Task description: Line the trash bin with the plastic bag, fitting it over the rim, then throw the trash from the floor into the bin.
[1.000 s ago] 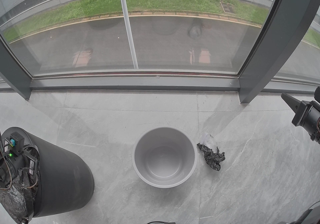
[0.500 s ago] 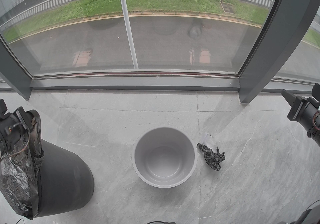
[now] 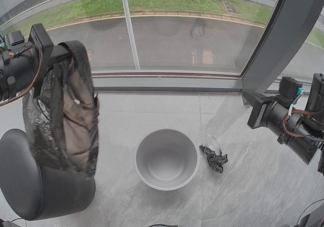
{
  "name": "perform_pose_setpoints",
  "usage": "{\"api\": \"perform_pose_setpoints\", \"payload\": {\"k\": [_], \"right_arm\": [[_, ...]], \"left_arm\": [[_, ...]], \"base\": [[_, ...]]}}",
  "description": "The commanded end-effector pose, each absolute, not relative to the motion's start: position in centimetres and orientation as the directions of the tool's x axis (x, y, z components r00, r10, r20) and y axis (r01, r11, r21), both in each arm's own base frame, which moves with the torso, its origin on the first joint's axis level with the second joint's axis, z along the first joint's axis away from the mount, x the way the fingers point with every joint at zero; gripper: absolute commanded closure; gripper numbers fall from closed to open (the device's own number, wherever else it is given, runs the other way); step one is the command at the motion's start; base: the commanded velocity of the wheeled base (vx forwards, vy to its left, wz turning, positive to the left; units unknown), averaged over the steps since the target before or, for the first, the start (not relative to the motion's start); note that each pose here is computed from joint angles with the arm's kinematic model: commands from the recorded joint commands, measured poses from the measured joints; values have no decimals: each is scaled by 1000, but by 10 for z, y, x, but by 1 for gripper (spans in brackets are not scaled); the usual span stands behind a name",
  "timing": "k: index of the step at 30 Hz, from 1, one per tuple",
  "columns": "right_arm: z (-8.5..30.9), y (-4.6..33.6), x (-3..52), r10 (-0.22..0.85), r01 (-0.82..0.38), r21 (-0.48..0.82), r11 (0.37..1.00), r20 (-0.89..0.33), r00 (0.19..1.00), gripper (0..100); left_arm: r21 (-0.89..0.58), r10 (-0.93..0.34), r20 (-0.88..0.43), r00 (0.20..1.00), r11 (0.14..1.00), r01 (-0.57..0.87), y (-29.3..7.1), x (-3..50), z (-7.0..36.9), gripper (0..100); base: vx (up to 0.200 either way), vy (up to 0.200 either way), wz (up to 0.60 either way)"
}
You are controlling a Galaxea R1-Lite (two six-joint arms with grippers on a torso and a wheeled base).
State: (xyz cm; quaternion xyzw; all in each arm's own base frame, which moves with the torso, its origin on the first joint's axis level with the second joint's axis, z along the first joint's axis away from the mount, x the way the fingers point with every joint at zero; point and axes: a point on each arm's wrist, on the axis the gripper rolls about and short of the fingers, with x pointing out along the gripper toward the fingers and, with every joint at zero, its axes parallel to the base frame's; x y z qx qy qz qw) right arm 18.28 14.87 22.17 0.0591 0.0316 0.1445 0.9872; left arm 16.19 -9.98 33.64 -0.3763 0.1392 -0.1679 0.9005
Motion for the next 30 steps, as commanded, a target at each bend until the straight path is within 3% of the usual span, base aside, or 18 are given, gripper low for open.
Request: {"api": "perform_pose_setpoints", "payload": {"k": [1,29,30], "right_arm": [[208,180,186,355,-350,63,935,-97,930,100],[152,250,173,487,-521,-73,850,-264,832,100],[150,251,173,489,-524,-76,848,-268,830,0]], "left_arm": [[-737,-477,-118,871,630,245,-118,159,347,100],[-731,-559,-106,822,604,317,-130,148,347,100],[-734,-571,-102,815,596,326,-129,147,348,100]], "base": [[0,0,0],[0,0,0],[0,0,0]]}}
